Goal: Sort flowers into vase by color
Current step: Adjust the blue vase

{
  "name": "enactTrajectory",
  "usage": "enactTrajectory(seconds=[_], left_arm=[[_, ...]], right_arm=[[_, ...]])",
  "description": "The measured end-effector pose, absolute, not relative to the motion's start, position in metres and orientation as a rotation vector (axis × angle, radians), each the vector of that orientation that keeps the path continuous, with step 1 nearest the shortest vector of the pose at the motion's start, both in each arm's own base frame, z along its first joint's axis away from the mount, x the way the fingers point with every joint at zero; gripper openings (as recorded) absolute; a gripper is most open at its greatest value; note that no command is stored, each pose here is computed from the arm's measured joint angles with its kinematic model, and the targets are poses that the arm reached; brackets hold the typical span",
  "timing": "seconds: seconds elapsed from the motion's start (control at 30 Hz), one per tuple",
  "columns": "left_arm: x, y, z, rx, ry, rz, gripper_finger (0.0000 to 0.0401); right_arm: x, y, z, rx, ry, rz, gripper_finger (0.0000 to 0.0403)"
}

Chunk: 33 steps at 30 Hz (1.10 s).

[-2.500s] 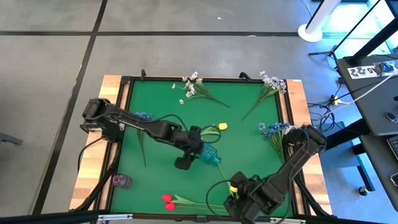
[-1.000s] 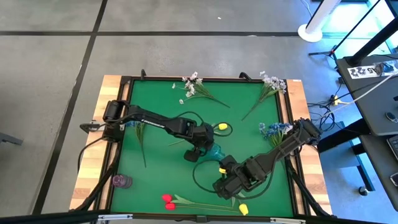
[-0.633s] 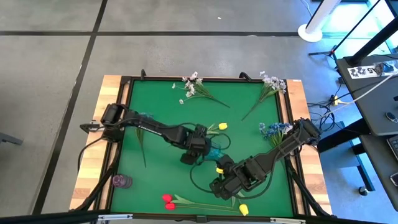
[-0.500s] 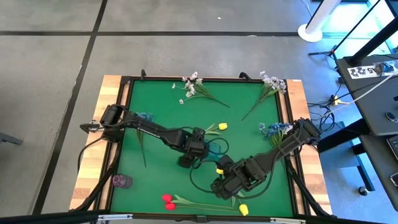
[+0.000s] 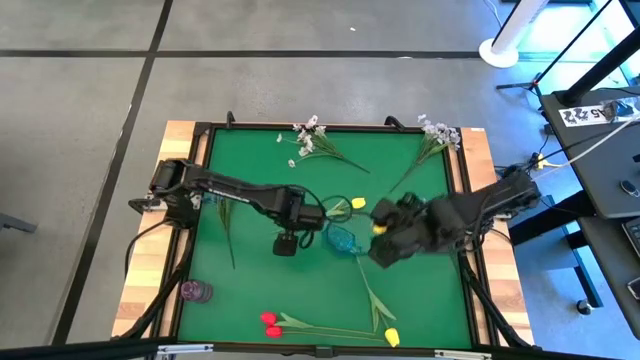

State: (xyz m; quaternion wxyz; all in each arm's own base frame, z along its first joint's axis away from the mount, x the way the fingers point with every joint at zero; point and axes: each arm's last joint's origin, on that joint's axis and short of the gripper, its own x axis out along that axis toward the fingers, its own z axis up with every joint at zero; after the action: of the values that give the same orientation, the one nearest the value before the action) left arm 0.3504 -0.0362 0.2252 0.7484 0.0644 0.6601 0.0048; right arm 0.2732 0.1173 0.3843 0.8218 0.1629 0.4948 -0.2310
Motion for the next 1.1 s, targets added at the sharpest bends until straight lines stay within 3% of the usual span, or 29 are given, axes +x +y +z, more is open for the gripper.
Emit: enactTrajectory(seconds=[0.13, 0.47, 0.83, 0.97, 1.1], left_arm=[[0.35, -0.039, 0.228, 0.0, 1.43, 0.047, 0.0299], [0.357, -0.02, 0.219, -0.078, 1.384, 0.087, 0.0324], [0.352, 0.056, 0.22, 0.132, 1.423, 0.163, 0.0334], [0.353, 0.071, 0.221, 0.286, 1.405, 0.018, 0.0335], [0.357, 0.077, 0.214, 0.196, 1.287, -0.111, 0.0335]], right_arm=[[0.26, 0.101, 0.402, 0.305, 0.996, -0.469, 0.0319], [0.248, 0.093, 0.412, 0.183, 0.947, -0.471, 0.0319], [0.249, 0.079, 0.415, 0.13, 0.902, -0.562, 0.0319], [0.25, 0.062, 0.414, 0.19, 0.935, -0.616, 0.0319], [0.252, 0.046, 0.414, 0.289, 0.966, -0.654, 0.0319]])
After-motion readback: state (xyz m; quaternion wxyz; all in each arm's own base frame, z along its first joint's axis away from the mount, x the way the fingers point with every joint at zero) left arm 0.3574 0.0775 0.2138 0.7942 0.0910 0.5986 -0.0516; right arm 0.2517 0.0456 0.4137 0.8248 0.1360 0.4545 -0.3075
